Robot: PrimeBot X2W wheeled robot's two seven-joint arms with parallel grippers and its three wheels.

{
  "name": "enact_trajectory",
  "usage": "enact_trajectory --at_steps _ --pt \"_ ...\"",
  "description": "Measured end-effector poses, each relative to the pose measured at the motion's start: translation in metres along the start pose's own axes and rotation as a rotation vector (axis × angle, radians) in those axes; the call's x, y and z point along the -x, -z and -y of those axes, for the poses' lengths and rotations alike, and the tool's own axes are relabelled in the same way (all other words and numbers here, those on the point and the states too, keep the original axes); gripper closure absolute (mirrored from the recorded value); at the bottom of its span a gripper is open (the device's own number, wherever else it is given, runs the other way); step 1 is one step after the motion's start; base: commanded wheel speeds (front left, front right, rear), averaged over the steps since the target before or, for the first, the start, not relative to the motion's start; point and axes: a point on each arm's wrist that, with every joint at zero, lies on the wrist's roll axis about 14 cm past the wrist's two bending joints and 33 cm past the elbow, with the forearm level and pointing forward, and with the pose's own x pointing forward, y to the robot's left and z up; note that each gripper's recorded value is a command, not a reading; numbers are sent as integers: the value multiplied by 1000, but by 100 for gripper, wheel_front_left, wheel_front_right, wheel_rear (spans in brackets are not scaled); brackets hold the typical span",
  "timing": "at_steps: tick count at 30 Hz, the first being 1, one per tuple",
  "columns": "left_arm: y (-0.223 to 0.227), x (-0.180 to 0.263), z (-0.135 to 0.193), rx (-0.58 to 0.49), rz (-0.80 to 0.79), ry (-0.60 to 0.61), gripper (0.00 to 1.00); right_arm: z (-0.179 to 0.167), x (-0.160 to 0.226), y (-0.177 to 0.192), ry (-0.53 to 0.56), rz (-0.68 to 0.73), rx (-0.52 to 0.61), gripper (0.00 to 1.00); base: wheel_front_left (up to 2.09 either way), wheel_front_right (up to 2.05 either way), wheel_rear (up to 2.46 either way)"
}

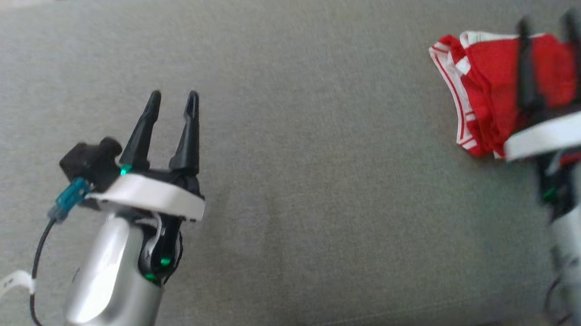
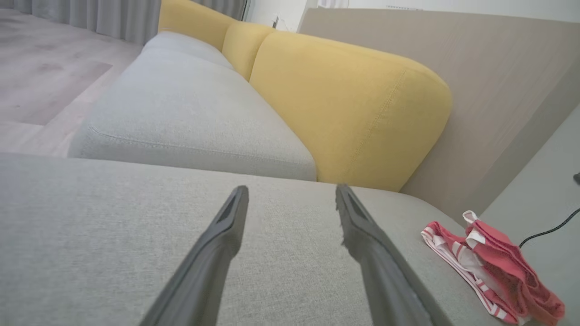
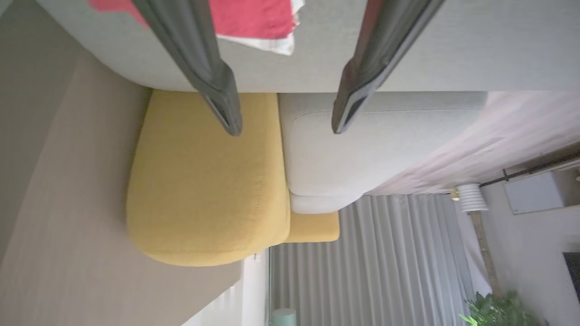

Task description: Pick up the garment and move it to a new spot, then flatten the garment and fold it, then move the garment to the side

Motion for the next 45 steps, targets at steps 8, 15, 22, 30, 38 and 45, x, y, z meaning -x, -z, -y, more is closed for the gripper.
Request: enact_trajectory --at_steps 8,15,22,30,38,45 --pt "-22 44 -14 -3 42 -92 0 -83 40 21 -133 -10 -88 0 0 0 0" --pt "-23 81 -17 -41 33 -135 0 -107 71 27 -141 -12 -118 0 0 0 0" --pt "-41 87 -22 -57 86 -171 0 -110 81 27 -119 -6 -130 0 0 0 0" --pt "-42 88 -22 -57 89 -165 0 -109 81 24 -104 9 -147 0 0 0 0" --pt "-49 89 -26 -23 113 -172 0 -110 81 23 -103 12 -153 0 0 0 0" --pt "-50 94 -35 -13 121 -207 0 -108 82 22 -96 14 -153 0 0 0 0"
